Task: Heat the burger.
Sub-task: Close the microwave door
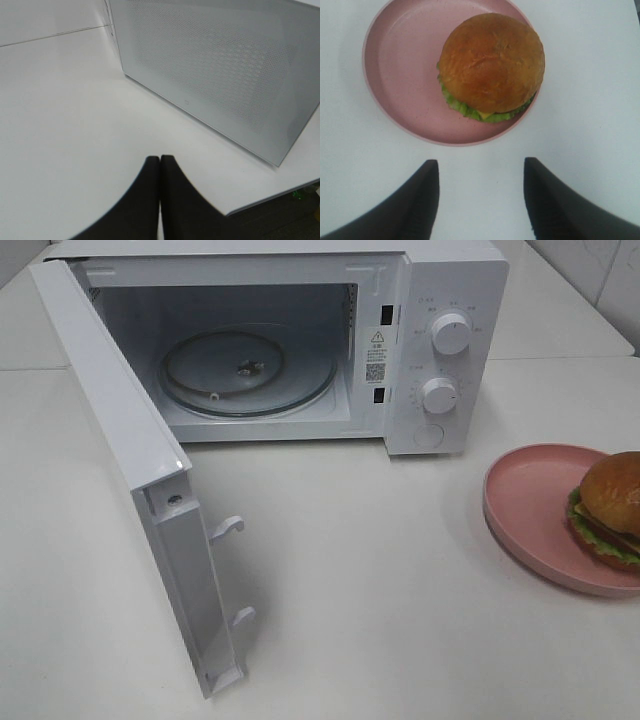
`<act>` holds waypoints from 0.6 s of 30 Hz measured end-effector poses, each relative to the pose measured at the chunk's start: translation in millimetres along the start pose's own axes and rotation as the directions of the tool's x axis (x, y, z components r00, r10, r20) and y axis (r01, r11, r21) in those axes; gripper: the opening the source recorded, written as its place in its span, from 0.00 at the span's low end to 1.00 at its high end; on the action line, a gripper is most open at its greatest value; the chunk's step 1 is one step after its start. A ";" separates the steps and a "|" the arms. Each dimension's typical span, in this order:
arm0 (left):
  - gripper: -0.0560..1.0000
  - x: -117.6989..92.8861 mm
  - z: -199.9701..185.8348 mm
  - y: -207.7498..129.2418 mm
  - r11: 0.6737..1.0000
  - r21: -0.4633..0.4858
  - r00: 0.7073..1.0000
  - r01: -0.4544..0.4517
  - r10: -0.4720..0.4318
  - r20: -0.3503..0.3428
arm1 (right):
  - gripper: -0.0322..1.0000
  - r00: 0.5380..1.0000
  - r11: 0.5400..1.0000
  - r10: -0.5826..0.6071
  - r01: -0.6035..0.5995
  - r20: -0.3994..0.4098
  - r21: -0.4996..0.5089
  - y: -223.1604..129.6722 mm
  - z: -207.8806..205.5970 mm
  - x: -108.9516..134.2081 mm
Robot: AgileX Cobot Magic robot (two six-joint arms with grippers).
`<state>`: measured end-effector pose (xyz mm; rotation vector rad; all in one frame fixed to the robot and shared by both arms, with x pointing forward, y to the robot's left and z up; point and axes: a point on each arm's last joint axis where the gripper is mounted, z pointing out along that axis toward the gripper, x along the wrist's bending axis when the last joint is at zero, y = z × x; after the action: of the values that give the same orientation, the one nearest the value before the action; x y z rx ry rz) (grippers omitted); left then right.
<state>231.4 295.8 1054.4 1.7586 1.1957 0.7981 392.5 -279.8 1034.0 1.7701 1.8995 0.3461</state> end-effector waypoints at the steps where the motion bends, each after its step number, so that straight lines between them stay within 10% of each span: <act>1: 0.05 0.0 0.0 0.0 1.000 0.000 1.000 0.000 0.000 0.000 | 0.53 1.000 1.000 0.000 0.000 0.000 0.000 0.0 0.0 0.0; 18: 0.05 0.0 0.0 0.0 1.000 0.000 1.000 0.000 0.000 0.000 | 0.53 0.989 0.996 0.027 -0.039 -0.146 -0.082 -6.6 -21.5 4.2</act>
<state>231.4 295.8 1054.4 1.7586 1.1957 0.7981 375.5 -273.0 1047.7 1.7647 1.9255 0.5732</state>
